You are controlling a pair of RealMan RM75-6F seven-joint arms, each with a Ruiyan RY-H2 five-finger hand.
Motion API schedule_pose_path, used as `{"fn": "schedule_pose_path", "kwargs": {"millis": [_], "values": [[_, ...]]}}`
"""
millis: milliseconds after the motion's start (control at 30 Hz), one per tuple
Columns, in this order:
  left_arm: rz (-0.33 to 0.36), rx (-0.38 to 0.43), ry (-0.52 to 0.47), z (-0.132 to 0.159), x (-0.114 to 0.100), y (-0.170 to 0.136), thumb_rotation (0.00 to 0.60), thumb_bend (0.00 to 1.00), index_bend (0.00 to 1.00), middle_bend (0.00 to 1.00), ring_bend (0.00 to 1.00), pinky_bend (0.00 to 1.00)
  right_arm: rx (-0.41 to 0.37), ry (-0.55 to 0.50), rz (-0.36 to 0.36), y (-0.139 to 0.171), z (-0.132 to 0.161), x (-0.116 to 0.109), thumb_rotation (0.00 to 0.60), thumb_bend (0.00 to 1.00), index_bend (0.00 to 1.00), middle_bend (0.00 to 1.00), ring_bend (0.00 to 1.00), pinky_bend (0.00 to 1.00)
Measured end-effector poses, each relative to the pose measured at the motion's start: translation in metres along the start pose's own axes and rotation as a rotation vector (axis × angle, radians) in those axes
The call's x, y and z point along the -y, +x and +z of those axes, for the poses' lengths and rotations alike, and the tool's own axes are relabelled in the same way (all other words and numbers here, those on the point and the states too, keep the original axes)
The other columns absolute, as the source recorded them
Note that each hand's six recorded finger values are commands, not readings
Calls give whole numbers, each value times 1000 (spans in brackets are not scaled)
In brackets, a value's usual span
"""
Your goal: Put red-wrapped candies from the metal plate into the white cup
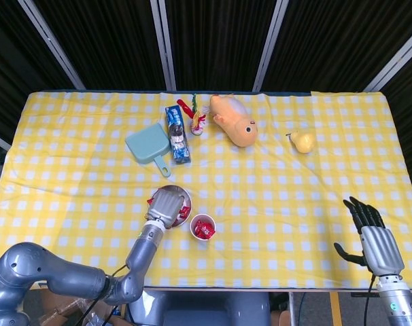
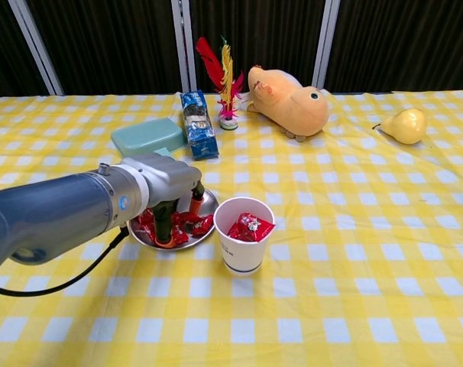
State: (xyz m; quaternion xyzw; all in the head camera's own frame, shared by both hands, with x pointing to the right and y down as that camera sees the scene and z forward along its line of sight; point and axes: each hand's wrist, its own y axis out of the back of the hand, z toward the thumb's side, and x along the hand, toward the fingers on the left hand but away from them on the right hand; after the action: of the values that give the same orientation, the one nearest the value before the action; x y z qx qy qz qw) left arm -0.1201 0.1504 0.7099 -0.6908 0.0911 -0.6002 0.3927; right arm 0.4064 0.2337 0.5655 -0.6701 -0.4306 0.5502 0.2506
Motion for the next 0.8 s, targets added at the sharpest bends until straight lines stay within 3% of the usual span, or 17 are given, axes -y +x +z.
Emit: {"fn": "schedule_pose_path", "kwargs": {"millis": [400,800], "values": [[8,-3,-2,-7,2,-2,600,414,511,920,937,1000,2,0,4,0,0,1,600,341,0,0,0,2],[23,-18,-6,-20,-5,-7,600,484,574,931,937,1000,3,-1,5,1,1,2,600,341,0,0,0,2]]}}
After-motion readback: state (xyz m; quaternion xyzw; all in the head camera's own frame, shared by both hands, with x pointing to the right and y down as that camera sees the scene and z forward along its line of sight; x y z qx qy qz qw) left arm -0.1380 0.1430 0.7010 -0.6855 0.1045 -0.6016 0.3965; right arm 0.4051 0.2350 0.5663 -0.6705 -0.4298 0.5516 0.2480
